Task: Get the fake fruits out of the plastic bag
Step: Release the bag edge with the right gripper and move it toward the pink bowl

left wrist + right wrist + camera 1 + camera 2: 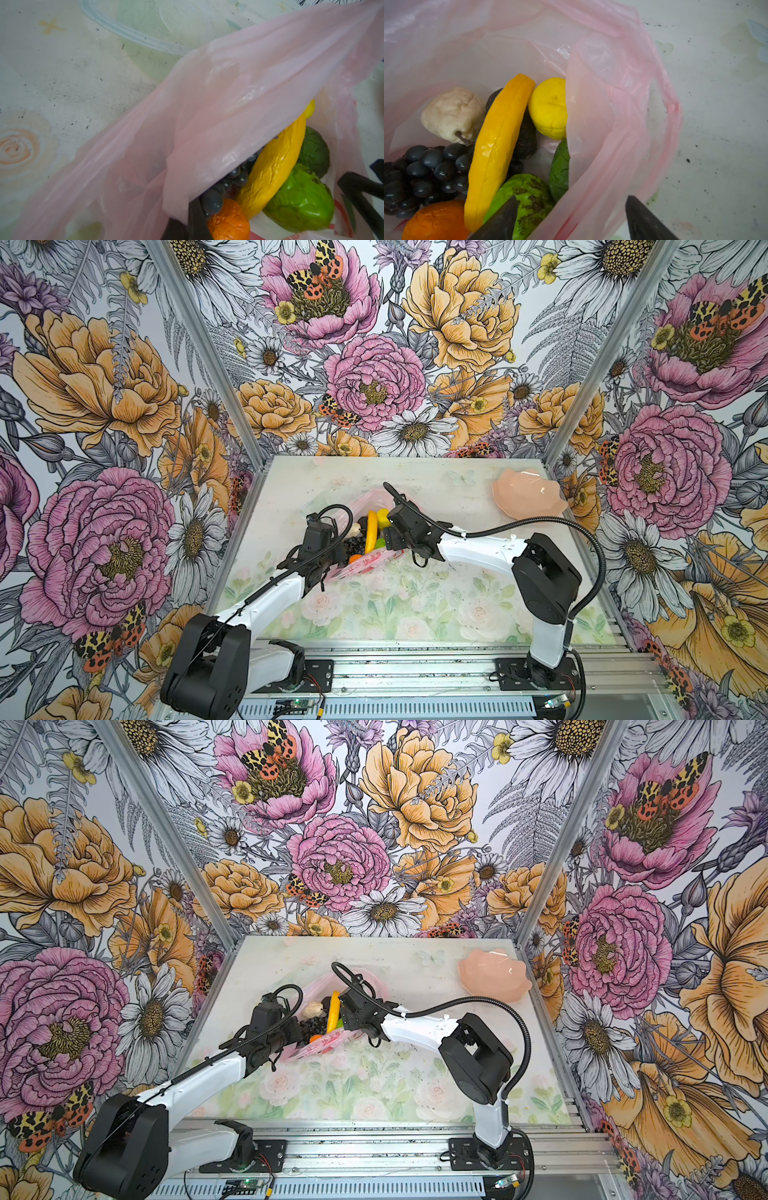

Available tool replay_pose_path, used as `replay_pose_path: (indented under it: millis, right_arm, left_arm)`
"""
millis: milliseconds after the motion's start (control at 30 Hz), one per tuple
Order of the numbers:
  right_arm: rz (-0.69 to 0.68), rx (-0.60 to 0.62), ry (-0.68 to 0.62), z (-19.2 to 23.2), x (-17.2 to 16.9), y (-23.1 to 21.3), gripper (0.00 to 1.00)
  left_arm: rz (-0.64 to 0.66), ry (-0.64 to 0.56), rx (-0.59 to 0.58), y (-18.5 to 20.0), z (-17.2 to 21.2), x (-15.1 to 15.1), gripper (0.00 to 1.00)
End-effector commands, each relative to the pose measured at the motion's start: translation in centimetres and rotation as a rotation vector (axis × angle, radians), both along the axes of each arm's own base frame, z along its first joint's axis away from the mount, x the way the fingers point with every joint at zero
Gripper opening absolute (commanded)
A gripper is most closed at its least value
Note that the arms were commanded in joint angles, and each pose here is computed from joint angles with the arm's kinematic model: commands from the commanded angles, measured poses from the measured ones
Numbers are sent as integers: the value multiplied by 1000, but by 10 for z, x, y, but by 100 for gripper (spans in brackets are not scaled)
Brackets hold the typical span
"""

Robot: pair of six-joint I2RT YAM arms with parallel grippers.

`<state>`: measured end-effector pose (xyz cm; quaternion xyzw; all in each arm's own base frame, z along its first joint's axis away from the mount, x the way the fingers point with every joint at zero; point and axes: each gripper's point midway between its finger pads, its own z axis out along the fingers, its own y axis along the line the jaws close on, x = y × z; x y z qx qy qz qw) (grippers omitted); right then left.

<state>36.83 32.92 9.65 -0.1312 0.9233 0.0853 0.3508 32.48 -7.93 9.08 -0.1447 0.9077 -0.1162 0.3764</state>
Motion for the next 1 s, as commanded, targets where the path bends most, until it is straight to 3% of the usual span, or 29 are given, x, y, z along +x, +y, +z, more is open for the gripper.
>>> replay_pose_path:
  millis: [0,167,467,633,967]
  right_arm:
    - [-27,-39,8,-1,-11,-22,71]
    - [-35,-43,43,-11,-28,-38,50]
    - [-21,-29,124,-48,-35,-43,33]
    - [-14,28,113,-52,-7,-32,30]
    - [1,30,56,-49,53,-19,27]
  left_arm:
    - [-17,-23,-9,-1,2,4,0]
    - [3,-6,-2,4,-3,5,0]
    - [50,37,-8,15,-14,7,0]
    - [61,33,-22,20,-14,7,0]
    - [184,30,-77,52,-18,1,0]
